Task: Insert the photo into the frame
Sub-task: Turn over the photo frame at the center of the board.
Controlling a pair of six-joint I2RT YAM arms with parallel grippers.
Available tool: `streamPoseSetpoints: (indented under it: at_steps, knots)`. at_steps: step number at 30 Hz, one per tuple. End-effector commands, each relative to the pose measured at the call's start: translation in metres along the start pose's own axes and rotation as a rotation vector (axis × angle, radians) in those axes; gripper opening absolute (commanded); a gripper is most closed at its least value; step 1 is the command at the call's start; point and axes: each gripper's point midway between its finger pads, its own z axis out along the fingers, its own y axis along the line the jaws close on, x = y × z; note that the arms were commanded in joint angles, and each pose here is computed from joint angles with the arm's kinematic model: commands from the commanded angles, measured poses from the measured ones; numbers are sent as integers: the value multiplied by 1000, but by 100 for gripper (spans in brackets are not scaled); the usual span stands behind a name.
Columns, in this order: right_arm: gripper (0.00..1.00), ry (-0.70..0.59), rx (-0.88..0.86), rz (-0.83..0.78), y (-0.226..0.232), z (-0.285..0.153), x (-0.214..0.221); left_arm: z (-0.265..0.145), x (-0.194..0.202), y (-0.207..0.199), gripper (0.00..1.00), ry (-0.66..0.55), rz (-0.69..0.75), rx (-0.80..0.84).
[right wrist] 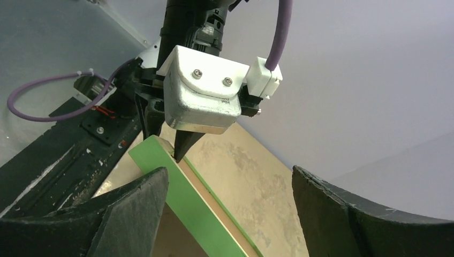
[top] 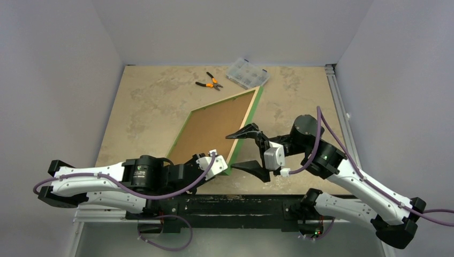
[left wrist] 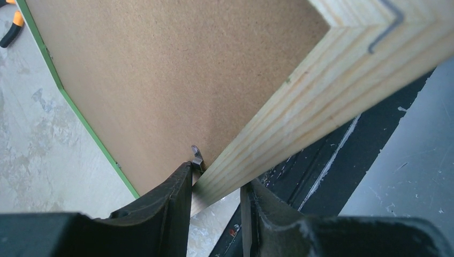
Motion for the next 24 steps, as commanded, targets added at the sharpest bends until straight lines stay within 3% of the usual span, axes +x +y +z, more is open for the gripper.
streamPoseSetpoints:
  at_steps: [1, 13, 20, 24]
  knots:
    - [86, 87, 16, -15, 5, -8, 15, -11, -46, -28, 0, -174, -232, 148]
    - [86, 144, -49, -67, 17, -16, 22, -12, -47, -28, 0, -181, -238, 154]
    - [74, 41, -130, -77, 25, 5, 22, -11, -49, -31, 0, -180, -236, 160]
    - [65, 53, -156, -77, 26, 14, 28, -11, -48, -30, 0, -181, -245, 160]
